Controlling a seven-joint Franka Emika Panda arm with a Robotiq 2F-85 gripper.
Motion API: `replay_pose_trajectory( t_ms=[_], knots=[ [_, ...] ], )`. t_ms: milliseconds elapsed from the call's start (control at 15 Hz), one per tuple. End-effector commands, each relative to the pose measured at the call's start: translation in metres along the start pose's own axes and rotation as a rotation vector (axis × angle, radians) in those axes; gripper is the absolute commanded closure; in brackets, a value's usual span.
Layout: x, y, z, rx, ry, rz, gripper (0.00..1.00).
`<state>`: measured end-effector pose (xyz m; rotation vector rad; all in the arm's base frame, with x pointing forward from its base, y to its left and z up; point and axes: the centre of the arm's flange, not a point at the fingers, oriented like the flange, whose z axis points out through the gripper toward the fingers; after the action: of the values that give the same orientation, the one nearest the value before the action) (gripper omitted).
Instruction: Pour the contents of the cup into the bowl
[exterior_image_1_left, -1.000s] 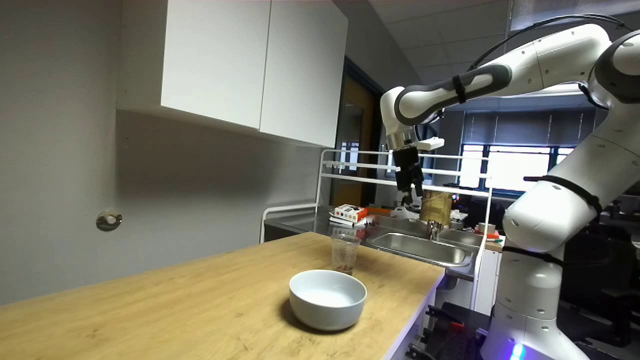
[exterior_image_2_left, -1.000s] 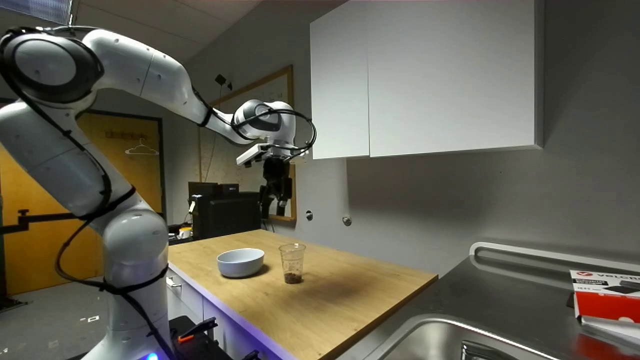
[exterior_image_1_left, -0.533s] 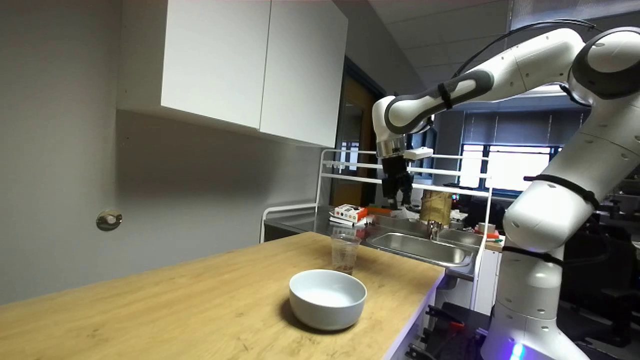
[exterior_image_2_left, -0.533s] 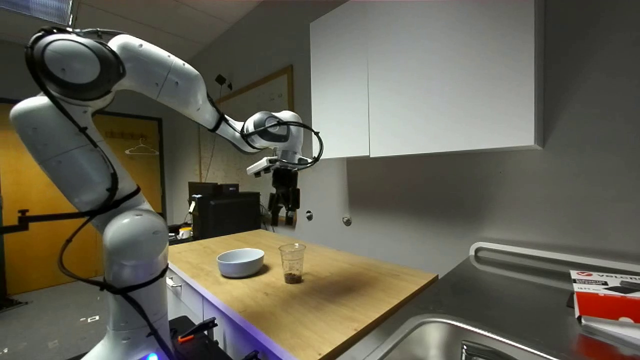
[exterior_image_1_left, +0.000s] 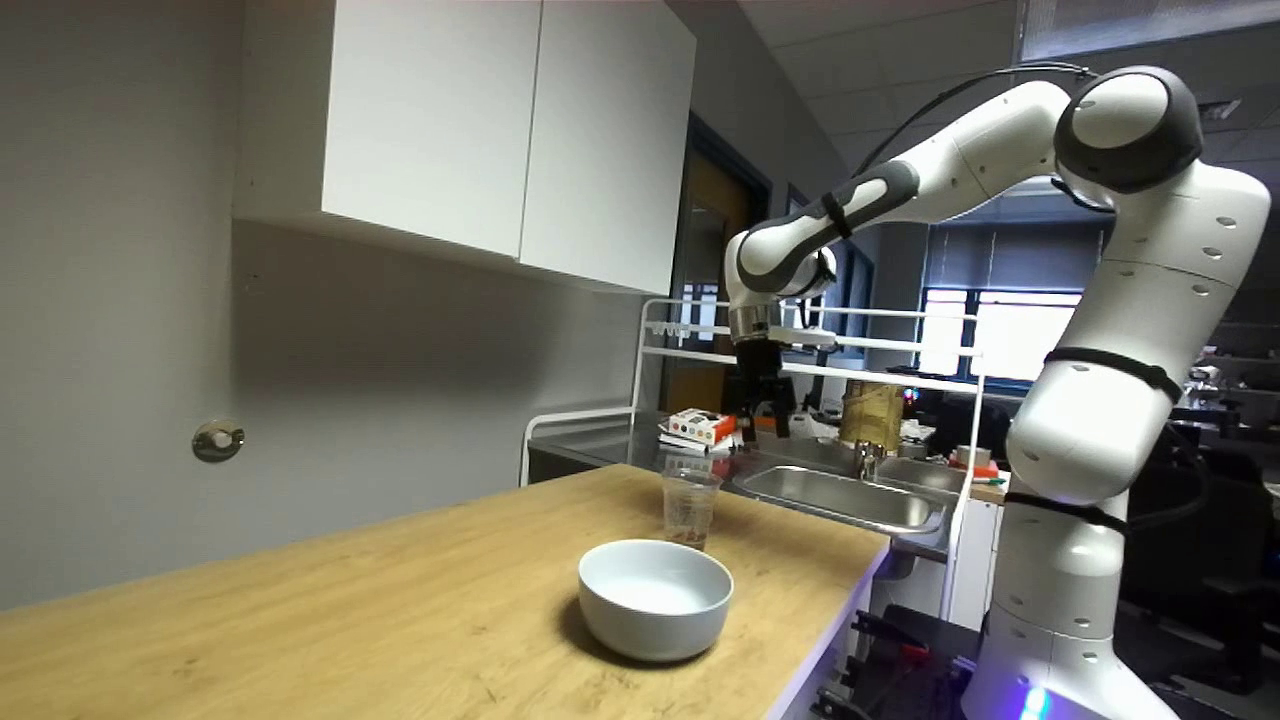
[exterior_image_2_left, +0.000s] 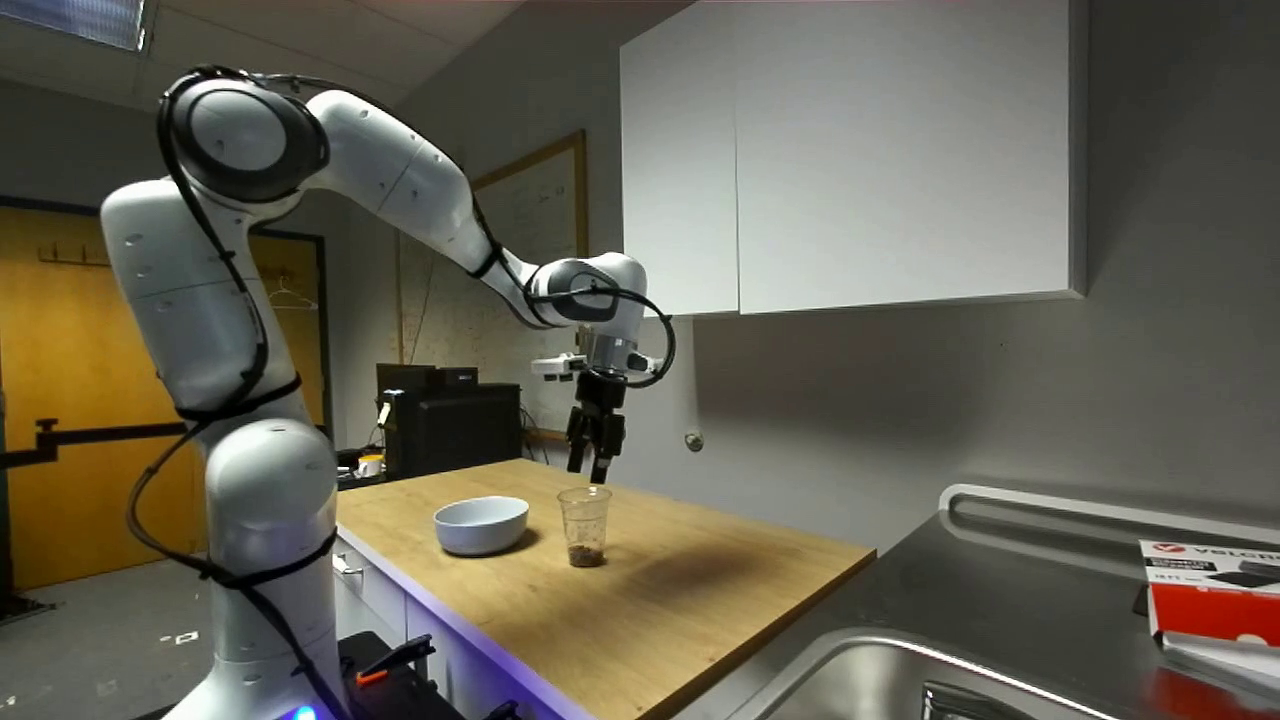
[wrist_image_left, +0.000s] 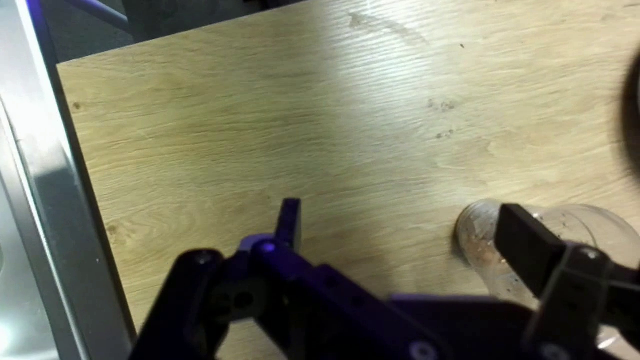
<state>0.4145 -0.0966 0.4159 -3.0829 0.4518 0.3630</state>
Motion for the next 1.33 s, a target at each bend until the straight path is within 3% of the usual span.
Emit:
replay_pose_trajectory(
  t_ms=[0,267,333,400,800,1200,1267],
  knots=[
    [0.028,-0.007,-0.007,0.063,-0.009,0.052,0.0],
    [0.043,-0.022,-0.013,0.075,-0.013,0.063,0.0],
    [0.073,-0.033,0.002,0.068,-0.013,0.064,0.0],
    [0.052,-0.035,-0.013,0.046,-0.004,0.067,0.0],
    [0.071,-0.078,0.013,-0.05,-0.061,0.065,0.0],
    [0.087,-0.085,0.045,-0.104,-0.136,0.065,0.0],
    [0.089,-0.084,0.048,-0.109,-0.142,0.062,0.25]
  ],
)
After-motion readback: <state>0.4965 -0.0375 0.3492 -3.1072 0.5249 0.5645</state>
